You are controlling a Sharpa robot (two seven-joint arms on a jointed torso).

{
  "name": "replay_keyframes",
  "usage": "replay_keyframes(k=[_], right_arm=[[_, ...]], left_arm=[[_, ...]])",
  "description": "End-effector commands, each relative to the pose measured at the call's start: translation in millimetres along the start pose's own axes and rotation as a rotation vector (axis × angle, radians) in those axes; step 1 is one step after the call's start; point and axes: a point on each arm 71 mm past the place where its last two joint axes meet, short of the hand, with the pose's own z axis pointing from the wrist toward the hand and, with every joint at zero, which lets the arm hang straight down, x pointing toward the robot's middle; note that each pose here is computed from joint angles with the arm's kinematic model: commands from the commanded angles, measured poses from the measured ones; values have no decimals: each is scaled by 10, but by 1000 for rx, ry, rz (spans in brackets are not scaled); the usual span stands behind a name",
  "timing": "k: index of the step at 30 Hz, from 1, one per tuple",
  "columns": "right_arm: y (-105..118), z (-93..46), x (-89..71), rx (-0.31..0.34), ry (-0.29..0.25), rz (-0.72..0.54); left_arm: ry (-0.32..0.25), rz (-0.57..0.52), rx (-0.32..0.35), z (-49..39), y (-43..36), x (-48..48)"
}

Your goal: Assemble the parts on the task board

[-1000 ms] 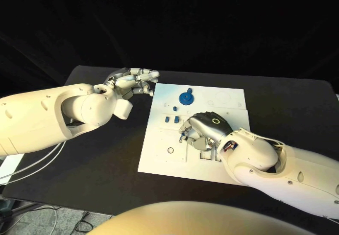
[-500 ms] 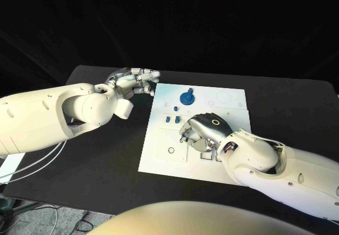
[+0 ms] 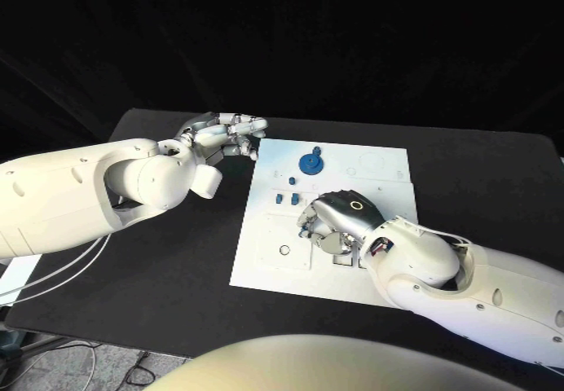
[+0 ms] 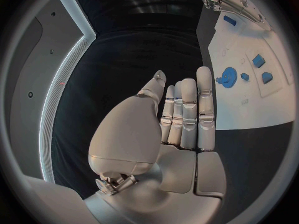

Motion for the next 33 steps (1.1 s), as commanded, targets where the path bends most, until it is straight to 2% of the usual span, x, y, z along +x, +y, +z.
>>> replay_keyframes(k=[1,10,23,33], right_arm=[[11,4,21,-3,17,-23],[25,20,26,8,15,-43],[30,31,53,19,48,-67],[43,25,41,12,36,-64]], left_arm=[[19,12,19,4,-20,30],[26,18,22,2,-22,39],[44,19,21,5,-18,77],[46,22,20,6,-17,78]])
